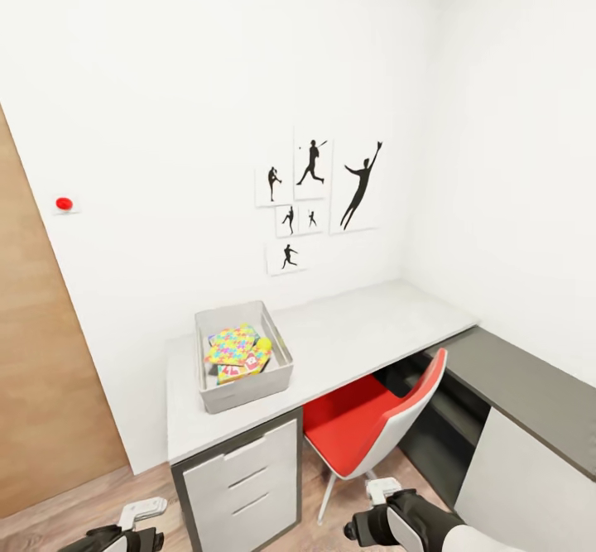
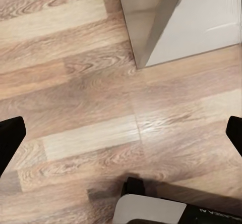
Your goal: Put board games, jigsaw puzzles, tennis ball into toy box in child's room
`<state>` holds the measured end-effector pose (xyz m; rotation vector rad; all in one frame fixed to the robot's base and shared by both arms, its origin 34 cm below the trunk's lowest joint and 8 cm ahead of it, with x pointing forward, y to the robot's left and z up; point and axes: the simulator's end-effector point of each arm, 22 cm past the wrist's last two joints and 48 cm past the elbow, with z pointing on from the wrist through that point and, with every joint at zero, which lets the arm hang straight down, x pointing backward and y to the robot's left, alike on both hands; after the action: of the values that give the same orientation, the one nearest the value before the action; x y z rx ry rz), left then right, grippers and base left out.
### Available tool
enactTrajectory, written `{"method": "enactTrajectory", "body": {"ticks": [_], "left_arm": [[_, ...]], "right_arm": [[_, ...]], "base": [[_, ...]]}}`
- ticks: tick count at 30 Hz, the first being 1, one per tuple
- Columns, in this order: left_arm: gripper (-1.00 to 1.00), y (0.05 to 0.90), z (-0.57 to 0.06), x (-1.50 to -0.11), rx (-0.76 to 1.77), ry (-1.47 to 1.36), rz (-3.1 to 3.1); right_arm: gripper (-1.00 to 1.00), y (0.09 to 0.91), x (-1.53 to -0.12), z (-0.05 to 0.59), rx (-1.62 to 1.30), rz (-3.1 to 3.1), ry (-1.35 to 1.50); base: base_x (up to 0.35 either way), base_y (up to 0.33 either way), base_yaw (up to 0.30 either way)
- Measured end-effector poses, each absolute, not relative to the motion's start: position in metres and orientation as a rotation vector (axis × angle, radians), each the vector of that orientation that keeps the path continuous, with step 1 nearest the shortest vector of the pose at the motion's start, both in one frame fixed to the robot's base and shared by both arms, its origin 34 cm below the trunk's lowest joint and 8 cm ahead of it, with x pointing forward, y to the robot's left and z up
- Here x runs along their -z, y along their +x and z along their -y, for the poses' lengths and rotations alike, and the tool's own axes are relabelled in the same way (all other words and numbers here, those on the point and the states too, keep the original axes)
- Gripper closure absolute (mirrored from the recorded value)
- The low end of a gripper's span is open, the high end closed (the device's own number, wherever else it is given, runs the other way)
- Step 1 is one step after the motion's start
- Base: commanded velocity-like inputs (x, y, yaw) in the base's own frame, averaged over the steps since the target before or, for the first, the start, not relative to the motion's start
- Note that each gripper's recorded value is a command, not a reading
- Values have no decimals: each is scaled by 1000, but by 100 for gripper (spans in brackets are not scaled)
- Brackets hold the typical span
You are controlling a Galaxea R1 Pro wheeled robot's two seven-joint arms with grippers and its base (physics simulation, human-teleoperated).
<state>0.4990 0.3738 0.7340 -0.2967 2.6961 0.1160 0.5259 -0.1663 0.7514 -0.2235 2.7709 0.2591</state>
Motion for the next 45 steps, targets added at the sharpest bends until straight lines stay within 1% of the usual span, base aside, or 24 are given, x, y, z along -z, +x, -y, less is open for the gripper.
{"method": "enactTrajectory", "body": {"ticks": [23, 36, 45], "left_arm": [[-100, 489, -374, -721, -132, -271, -2713], [-100, 482, -374, -715, -136, -269, -2729], [-100, 483, -374, -713, -136, -269, -2719]], "right_arm": [[-100, 511, -734, 174, -244, -2822, -210], [-100, 506, -728, 176, -245, -2836, -205], [-100, 495, -719, 183, -267, -2872, -88]], "base": [[0, 2, -206], [-33, 34, -101], [-8, 11, -233]]}}
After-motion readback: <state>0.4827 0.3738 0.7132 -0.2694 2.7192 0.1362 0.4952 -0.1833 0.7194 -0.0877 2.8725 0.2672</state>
